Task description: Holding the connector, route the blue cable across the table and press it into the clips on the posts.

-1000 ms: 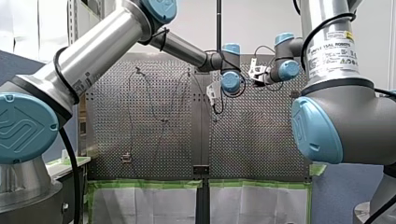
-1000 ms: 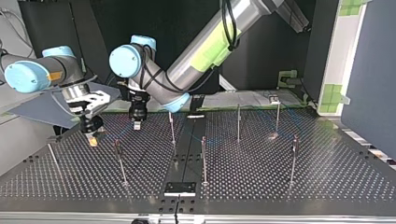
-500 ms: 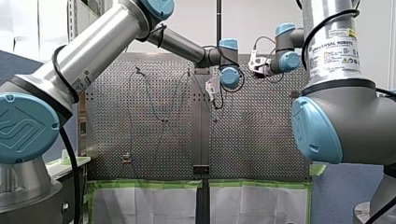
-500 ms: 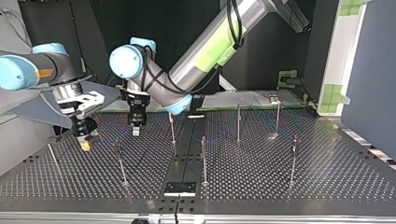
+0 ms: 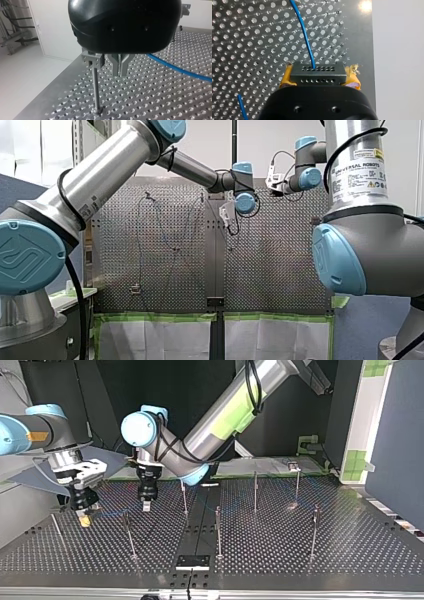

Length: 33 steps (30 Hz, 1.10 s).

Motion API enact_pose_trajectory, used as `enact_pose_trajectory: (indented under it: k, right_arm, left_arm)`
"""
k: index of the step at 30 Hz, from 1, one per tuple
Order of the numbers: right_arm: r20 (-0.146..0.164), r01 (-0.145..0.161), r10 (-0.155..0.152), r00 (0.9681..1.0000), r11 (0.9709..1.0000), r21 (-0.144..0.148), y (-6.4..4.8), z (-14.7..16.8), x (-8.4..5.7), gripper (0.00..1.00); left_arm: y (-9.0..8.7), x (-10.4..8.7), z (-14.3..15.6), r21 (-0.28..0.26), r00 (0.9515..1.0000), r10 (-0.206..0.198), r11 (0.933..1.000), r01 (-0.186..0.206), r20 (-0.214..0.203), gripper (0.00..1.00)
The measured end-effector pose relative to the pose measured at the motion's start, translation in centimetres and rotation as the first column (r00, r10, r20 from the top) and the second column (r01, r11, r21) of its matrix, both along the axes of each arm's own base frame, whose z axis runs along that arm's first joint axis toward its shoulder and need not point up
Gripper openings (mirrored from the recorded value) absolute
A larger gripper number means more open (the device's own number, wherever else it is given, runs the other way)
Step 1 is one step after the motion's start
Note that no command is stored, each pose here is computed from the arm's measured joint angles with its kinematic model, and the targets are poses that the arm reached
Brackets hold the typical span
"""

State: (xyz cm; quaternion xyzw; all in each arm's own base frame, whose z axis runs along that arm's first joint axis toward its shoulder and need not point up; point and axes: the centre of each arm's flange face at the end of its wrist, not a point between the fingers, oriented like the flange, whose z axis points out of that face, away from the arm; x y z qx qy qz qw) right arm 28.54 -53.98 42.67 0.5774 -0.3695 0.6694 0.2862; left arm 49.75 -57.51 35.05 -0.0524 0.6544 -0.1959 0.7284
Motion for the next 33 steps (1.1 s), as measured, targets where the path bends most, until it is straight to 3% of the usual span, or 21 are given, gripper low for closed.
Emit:
enact_pose_trajectory:
  k: [15,22,33]
  right_arm:
    - [0.005,0.009,-0.009,0.9999,1.0,0.001,-0.6,-0.3,-0.4,0.0]
    - [0.005,-0.007,0.007,1.0,1.0,-0.002,-1.2,-0.5,-0.2,0.0]
    - [0.007,-0.009,0.009,0.9999,0.9999,-0.013,-1.8,-0.4,-0.2,0.0]
  left_arm:
    - [1.4,2.5,0.3,-0.019,0.9995,0.001,0.9998,0.0,0.031,0.0]
    - [2.5,4.3,0.6,-0.039,0.9979,0.0,0.9993,0.002,0.064,0.0]
    - [3.4,5.3,0.3,-0.032,0.9981,0.003,0.9995,-0.001,0.062,0.0]
